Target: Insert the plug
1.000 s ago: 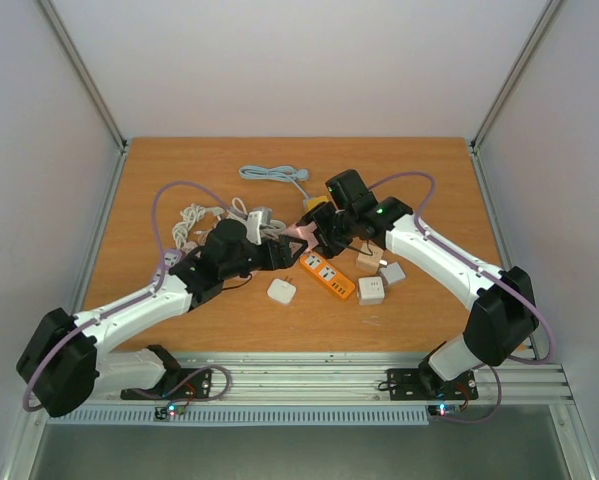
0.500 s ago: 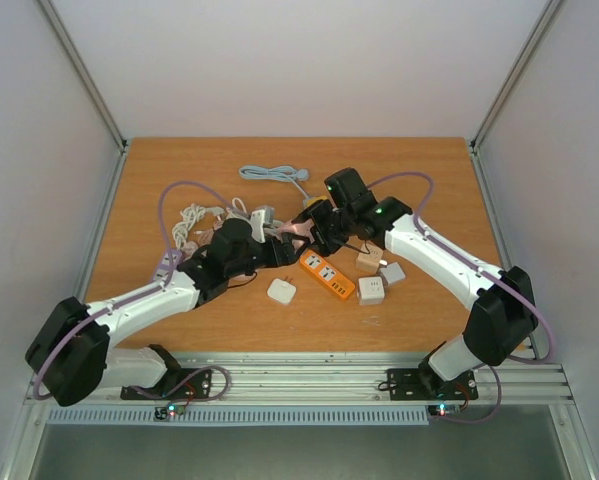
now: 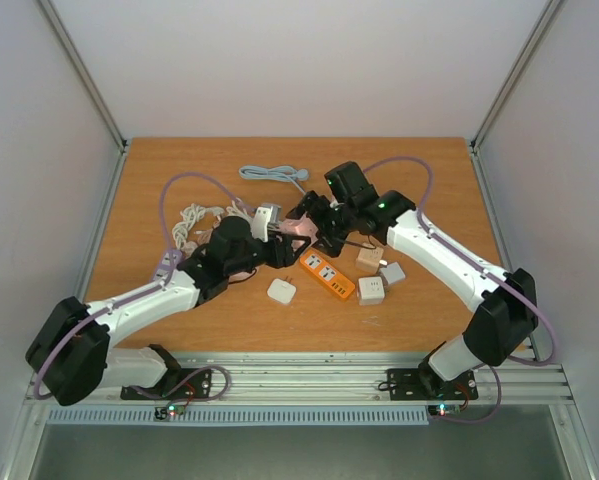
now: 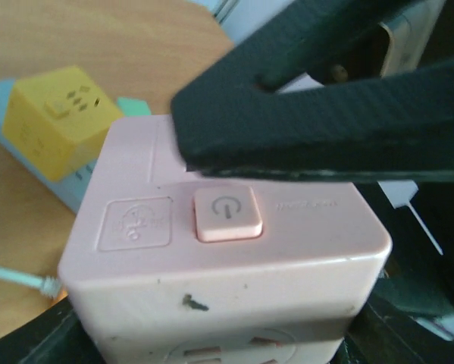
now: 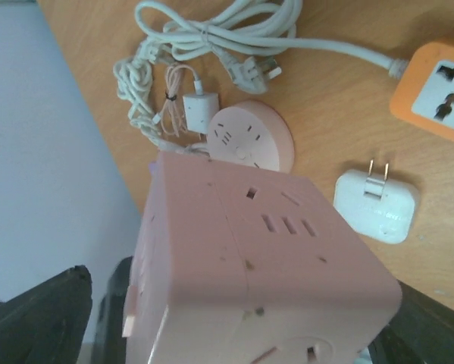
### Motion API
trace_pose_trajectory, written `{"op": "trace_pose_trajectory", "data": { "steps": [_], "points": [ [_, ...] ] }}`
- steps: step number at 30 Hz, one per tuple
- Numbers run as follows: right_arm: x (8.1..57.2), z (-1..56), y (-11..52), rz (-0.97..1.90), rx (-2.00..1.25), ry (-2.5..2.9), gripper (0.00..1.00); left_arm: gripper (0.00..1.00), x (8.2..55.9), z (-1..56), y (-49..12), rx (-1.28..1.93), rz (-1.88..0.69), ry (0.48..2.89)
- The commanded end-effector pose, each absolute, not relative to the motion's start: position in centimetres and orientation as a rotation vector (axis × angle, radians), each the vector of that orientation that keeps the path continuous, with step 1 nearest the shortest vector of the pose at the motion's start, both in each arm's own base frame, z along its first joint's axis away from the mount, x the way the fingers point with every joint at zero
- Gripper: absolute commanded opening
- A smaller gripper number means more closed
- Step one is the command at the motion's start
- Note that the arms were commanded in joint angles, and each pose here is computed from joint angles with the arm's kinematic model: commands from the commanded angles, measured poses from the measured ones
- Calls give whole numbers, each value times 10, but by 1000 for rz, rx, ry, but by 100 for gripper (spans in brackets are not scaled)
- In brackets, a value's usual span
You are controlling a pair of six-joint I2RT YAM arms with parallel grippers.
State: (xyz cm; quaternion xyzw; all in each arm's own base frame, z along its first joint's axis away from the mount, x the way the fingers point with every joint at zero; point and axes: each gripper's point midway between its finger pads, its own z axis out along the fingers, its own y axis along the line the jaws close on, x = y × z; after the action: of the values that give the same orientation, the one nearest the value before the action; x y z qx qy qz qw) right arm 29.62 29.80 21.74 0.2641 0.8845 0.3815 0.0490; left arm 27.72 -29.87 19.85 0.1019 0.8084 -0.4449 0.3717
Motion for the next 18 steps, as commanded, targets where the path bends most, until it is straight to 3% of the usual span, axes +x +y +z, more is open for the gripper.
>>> {"op": "trace_pose_trajectory", "data": {
  "steps": [1,7,12,18],
  "points": [
    [297,249,285,1011,326,2629,98,34,263,248,-310,570,-1120,1776],
    [283,275,253,779,-147,2552,98,31,244,260,-313,866,-993,1591],
    [248,302,254,853,-507,2457,98,31,237,263,-314,1087,-851,1488],
    [230,298,252,887,-547,2536,98,31,230,264,-318,1209,-815,1422]
  ]
}}
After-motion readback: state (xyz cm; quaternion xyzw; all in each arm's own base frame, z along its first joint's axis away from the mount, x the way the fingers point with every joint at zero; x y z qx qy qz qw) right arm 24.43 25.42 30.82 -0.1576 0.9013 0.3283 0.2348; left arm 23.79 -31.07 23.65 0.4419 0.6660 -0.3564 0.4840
